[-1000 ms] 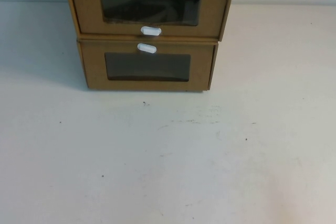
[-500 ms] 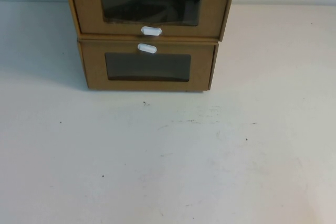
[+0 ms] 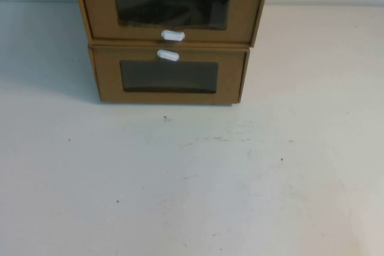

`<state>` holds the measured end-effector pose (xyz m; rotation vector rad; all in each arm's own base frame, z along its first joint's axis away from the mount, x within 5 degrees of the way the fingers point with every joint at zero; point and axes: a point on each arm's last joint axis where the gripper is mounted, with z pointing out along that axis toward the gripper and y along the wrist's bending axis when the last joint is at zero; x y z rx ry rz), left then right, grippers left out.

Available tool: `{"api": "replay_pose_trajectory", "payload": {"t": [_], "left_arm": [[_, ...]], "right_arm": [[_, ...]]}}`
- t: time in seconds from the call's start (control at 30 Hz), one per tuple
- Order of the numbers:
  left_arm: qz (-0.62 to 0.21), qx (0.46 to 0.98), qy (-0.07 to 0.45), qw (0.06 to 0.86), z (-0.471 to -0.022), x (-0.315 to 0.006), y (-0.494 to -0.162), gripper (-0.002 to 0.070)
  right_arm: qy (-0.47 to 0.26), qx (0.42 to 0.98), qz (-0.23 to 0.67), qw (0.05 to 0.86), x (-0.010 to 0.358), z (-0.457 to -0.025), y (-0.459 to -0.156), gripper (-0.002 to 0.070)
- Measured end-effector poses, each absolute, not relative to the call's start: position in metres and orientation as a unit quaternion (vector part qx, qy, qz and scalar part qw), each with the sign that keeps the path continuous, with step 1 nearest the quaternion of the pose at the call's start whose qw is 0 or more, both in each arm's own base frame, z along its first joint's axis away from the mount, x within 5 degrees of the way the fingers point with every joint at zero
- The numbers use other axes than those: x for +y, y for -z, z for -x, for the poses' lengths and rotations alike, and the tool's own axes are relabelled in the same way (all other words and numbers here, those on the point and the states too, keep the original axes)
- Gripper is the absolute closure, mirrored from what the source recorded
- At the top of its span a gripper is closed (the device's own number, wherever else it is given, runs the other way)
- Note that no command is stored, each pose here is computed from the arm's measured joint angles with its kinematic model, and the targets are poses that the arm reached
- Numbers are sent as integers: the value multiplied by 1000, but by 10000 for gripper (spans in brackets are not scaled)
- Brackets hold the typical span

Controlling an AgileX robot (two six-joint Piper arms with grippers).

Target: Close the shoe box

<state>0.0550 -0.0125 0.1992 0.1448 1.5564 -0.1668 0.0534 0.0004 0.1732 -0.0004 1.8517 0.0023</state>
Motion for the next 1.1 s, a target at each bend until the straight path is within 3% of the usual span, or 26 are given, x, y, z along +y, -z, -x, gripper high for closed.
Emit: {"api": "replay_pose_trajectory", "payload": {"t": [0.57, 0.73, 1.1], "left_arm": [[-63, 697, 74, 710, -55, -12, -200, 678], [-89, 698, 41, 710, -55, -11, -199, 678], [-101, 795, -5, 598, -52, -8, -172, 678]], "right_arm": [[-1, 799, 0, 601, 0, -53, -173, 688], [-1, 799, 0, 601, 0, -53, -173, 688], [-1, 799, 0, 602, 0, -53, -173, 688]]}}
